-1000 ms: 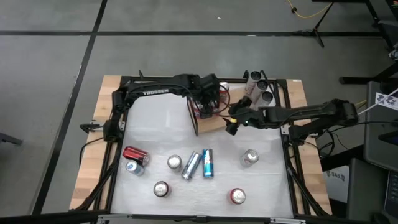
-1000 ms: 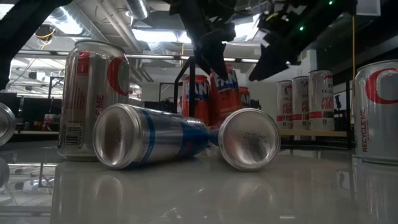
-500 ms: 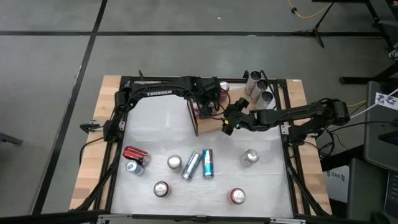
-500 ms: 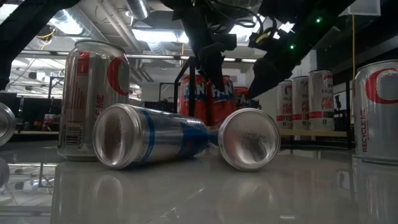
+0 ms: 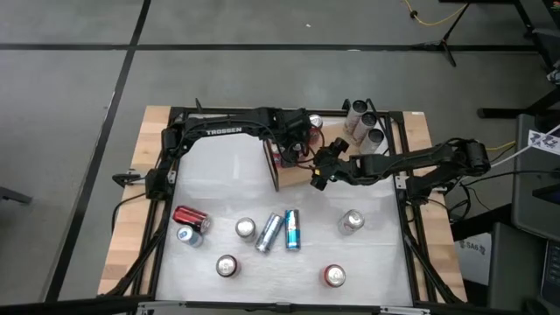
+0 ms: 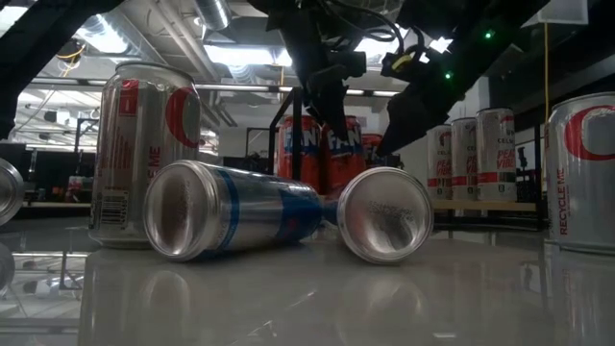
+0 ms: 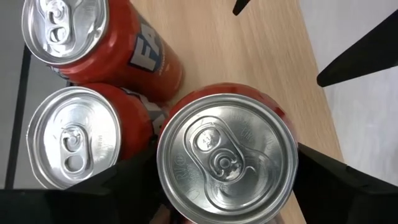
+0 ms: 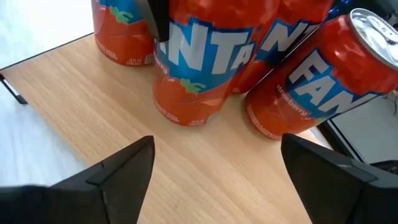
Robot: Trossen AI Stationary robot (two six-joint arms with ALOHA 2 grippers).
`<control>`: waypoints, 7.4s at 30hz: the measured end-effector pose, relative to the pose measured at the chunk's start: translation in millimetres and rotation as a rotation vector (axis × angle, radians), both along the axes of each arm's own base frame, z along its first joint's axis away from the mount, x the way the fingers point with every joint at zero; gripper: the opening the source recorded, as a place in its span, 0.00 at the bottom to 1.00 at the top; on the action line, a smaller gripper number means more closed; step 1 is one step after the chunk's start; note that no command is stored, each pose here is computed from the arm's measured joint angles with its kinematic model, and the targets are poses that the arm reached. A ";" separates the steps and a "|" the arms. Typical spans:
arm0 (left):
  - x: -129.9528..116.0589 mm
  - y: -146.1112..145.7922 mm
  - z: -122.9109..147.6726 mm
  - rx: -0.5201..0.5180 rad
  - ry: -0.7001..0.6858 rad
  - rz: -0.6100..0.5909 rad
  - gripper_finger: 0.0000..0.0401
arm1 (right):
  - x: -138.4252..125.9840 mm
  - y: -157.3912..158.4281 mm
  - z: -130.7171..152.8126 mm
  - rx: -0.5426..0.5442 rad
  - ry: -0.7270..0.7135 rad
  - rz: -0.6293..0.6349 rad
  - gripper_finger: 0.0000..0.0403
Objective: Place canned beverage on shelf
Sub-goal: Put the center orange soda can on the shelf, then put the right white soda can on the shelf
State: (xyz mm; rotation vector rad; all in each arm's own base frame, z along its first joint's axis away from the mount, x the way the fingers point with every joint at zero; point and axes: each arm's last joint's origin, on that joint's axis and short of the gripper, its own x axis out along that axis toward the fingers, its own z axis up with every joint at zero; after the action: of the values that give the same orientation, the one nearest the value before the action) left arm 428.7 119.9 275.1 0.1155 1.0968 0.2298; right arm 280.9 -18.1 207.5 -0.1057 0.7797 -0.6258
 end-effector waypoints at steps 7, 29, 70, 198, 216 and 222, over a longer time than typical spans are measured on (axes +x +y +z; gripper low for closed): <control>0.0 -0.1 -0.1 -0.002 0.000 0.002 0.75 | 0.0 0.1 0.0 0.002 0.000 0.002 0.85; -0.5 -2.4 6.5 0.007 -0.029 0.001 0.87 | -0.9 0.3 0.9 0.003 0.007 0.013 0.85; -161.4 -120.8 114.3 -0.019 -0.299 -0.030 0.87 | -49.3 83.9 124.6 0.551 -0.510 0.548 0.85; -153.8 -182.6 61.0 -0.125 -0.483 -0.139 0.87 | -13.4 77.5 72.6 0.507 0.237 0.141 0.72; -160.0 -176.4 64.3 0.001 -0.493 -0.039 0.87 | 16.3 -0.5 88.7 0.462 -0.031 0.128 0.72; -172.9 -167.5 66.4 0.161 -0.453 0.070 0.87 | 25.4 -15.7 82.9 0.469 -0.060 0.109 0.72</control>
State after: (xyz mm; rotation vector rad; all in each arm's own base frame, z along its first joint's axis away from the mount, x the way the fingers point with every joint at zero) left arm 255.8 -47.7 341.6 0.1597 0.6314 0.3865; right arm 306.3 -33.8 290.4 0.2971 0.8382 -0.3298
